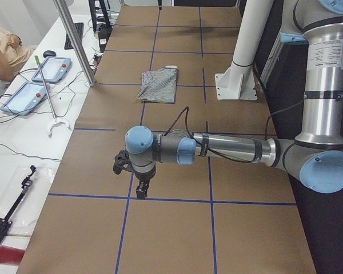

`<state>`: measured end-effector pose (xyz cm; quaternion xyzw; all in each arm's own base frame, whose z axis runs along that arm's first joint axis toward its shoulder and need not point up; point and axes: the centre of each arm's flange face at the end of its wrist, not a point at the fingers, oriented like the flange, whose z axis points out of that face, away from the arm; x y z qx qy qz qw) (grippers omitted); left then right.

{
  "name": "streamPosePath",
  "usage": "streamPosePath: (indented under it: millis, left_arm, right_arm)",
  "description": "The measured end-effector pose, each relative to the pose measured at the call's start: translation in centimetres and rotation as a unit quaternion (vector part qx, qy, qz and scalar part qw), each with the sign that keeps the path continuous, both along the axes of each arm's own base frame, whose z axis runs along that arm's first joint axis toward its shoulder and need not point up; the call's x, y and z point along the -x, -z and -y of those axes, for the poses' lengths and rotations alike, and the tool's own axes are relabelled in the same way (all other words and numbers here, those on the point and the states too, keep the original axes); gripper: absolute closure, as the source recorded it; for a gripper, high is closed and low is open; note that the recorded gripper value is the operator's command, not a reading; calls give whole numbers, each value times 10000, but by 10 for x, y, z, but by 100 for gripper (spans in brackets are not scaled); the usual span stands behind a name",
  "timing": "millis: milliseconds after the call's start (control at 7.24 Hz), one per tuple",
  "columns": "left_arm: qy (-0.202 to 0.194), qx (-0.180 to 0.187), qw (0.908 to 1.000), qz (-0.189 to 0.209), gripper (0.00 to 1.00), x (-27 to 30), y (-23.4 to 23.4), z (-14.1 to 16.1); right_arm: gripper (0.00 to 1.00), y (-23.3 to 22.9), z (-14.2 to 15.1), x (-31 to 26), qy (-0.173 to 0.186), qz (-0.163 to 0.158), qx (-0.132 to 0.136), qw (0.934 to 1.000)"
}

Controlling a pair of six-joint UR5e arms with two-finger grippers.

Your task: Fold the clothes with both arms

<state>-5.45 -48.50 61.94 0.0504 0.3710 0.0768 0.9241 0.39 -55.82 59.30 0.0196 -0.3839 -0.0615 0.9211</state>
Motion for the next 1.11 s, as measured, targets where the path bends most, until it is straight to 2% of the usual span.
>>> streamPosePath:
  millis: [691, 1105]
  left_arm:
    - [31, -264, 9996, 8, 0, 2, 55, -15]
    - [35, -336, 9994, 33, 0, 2, 65, -22]
  right_arm:
    - [0, 1, 4, 1, 6, -6, -5, 10000]
    - [0, -6, 0, 1, 7, -8, 70, 10000]
